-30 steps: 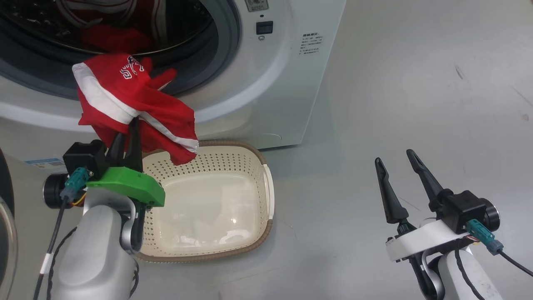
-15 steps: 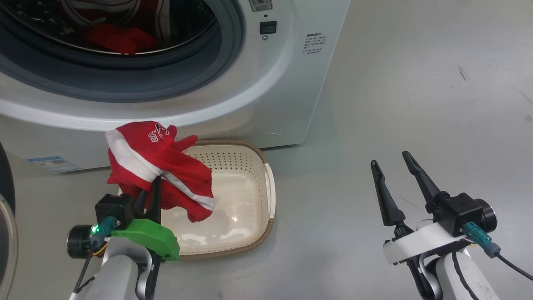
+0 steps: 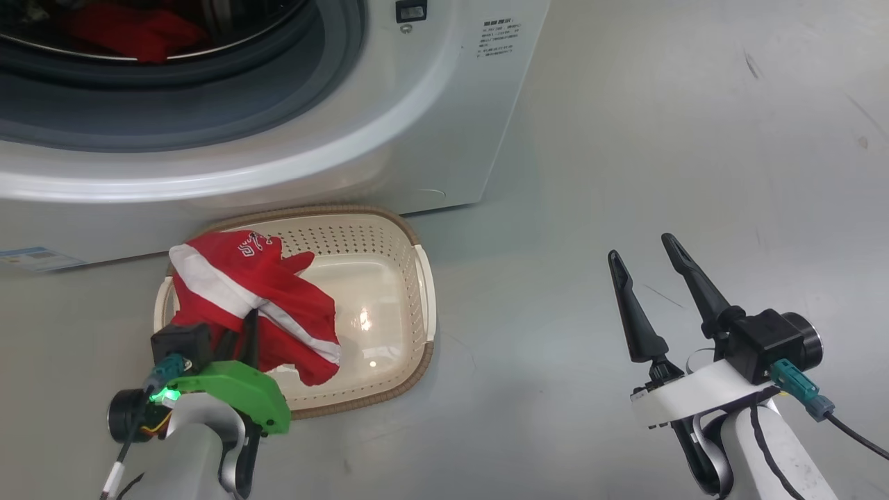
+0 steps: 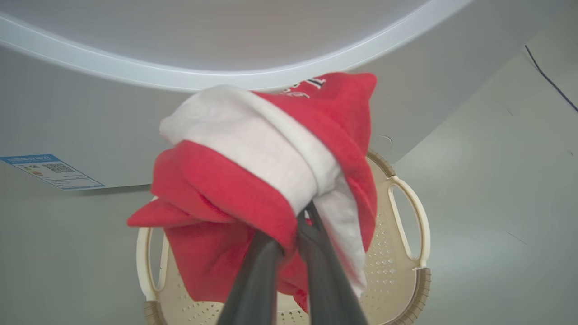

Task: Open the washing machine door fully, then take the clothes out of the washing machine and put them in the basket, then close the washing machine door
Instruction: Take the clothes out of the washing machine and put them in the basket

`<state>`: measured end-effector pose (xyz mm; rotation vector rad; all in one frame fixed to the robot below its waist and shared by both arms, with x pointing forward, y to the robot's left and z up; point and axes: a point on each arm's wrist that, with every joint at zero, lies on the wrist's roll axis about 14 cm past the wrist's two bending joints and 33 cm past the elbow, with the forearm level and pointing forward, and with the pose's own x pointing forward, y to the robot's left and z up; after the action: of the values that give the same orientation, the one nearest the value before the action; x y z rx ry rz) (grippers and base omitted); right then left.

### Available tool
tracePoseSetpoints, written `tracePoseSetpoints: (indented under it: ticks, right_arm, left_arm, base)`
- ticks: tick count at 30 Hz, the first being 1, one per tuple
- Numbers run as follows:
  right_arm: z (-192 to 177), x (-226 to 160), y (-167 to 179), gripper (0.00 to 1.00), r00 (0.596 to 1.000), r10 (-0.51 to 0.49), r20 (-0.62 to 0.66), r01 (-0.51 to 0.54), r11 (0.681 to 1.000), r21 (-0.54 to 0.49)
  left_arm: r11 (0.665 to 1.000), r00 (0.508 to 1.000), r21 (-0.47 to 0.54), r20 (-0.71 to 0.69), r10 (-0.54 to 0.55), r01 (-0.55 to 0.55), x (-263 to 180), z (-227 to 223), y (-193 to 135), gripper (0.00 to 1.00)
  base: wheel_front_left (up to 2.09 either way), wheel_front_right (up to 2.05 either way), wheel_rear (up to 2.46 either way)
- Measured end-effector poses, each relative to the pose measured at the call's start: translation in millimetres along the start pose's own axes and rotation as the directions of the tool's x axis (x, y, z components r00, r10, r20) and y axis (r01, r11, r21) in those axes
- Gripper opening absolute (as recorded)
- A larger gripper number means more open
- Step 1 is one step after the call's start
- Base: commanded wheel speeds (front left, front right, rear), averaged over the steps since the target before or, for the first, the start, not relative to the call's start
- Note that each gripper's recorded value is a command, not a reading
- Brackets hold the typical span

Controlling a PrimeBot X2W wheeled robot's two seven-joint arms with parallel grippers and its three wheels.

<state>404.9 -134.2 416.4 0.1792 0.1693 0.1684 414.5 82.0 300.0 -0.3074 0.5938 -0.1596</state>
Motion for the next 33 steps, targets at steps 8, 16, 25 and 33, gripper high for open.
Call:
tracePoseSetpoints:
  ticks: [8,16,25,33]
  right_arm:
    - [-12,8,-12,1.00,0.999,-0.031,-0.028,0.031,0.999,0.010]
    - [-19,18,-23,1.00,0.998,-0.051,-0.042,0.051,0.999,0.016]
    - [-26,19,-37,1.00,0.994,-0.089,-0.062,0.090,0.996,0.012]
    - [-25,20,-38,1.00,0.994,-0.092,-0.057,0.093,0.996,0.013]
  left_arm:
    - [1.000,0.996,-0.026,-0.094,-0.006,0.004,33,-18,-4,0.00]
    - [0.998,0.978,-0.055,-0.210,0.001,-0.013,55,-49,-3,0.86]
    - [0.998,0.960,-0.057,-0.279,0.018,-0.036,68,-70,-2,1.00]
    - [0.998,0.967,-0.041,-0.251,0.041,-0.053,63,-65,5,1.00]
  base:
    - [0.00,0.00,0.00]
    - [0.00,0.00,0.00]
    - [0.00,0.00,0.00]
    - [0.00,0.00,0.00]
